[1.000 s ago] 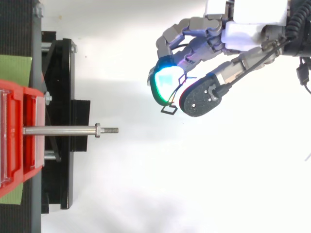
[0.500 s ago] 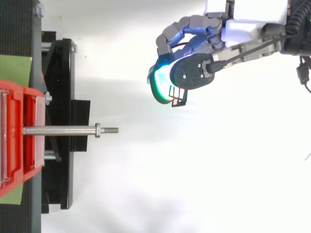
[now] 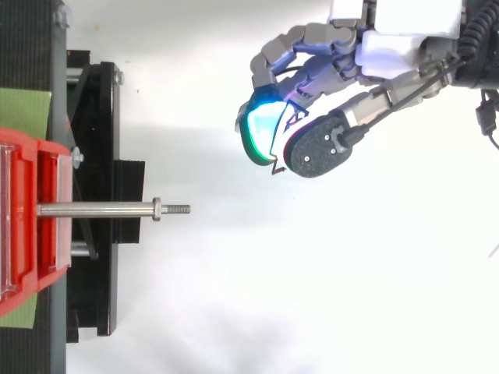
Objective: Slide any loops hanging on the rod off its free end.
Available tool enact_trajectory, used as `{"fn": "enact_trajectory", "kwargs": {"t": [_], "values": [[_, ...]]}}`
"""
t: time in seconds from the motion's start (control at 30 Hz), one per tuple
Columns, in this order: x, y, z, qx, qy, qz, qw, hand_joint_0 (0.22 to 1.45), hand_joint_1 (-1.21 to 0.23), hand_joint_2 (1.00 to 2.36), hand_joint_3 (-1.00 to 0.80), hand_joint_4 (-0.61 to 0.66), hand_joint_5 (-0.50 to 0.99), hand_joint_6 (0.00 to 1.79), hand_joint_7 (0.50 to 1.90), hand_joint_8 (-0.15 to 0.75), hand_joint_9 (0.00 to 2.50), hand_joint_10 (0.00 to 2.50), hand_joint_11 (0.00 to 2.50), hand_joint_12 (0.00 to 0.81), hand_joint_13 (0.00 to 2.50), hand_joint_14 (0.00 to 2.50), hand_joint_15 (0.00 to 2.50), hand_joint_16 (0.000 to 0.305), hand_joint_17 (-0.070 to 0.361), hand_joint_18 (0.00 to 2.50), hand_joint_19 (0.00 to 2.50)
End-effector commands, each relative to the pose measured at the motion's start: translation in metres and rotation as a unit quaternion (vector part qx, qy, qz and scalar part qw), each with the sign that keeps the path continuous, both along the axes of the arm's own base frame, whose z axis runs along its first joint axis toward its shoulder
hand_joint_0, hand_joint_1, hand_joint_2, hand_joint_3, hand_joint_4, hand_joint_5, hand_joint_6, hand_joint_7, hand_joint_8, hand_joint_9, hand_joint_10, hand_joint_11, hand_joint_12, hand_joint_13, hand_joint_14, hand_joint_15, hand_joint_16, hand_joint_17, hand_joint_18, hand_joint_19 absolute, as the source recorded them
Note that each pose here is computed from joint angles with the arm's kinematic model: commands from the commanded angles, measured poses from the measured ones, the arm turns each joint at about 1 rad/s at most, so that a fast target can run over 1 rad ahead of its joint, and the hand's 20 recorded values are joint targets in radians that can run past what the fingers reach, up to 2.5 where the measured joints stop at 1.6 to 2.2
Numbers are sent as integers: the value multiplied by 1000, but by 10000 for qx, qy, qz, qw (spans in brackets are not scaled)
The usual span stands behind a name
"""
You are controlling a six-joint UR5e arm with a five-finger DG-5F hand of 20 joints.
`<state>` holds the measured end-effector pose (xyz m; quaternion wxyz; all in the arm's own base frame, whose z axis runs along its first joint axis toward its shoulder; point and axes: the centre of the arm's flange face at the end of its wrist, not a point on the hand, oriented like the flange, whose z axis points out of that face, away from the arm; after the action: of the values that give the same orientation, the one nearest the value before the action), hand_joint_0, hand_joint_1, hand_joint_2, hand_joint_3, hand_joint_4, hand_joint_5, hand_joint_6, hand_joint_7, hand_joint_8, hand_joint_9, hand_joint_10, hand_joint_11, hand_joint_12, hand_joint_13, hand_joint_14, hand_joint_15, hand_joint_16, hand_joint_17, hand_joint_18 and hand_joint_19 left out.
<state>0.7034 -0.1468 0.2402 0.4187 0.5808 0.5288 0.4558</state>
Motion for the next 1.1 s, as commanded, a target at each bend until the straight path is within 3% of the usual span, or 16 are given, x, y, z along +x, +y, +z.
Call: {"fn": "enact_trajectory", "kwargs": {"t": [0.0,0.3,0.53,0.7,0.87,1.07], "values": [[0,0,0,34,8,-7,10000,702,-832,1000,-500,102,-206,806,1124,220,540,3,99,252,484,1,14,33,74,484,228],[-1,-2,0,294,27,-173,9994,666,-833,1000,-500,88,-199,809,1122,217,551,3,97,247,501,1,27,33,73,506,240],[-6,-4,-1,618,303,-413,9968,582,-697,1000,-500,103,-185,804,1131,225,585,3,107,237,515,0,31,30,67,504,267],[-9,-4,0,635,440,-435,9961,543,-566,1000,-500,119,-176,796,1130,232,598,2,100,235,514,0,37,29,65,480,272],[-7,-3,4,633,409,-433,9962,606,-498,1000,-500,101,-161,780,1184,225,618,2,98,222,507,0,28,27,60,452,281],[-4,-3,11,634,363,-430,9964,629,-670,1006,-441,117,-168,784,1210,231,599,3,105,231,477,2,32,28,63,414,263]]}}
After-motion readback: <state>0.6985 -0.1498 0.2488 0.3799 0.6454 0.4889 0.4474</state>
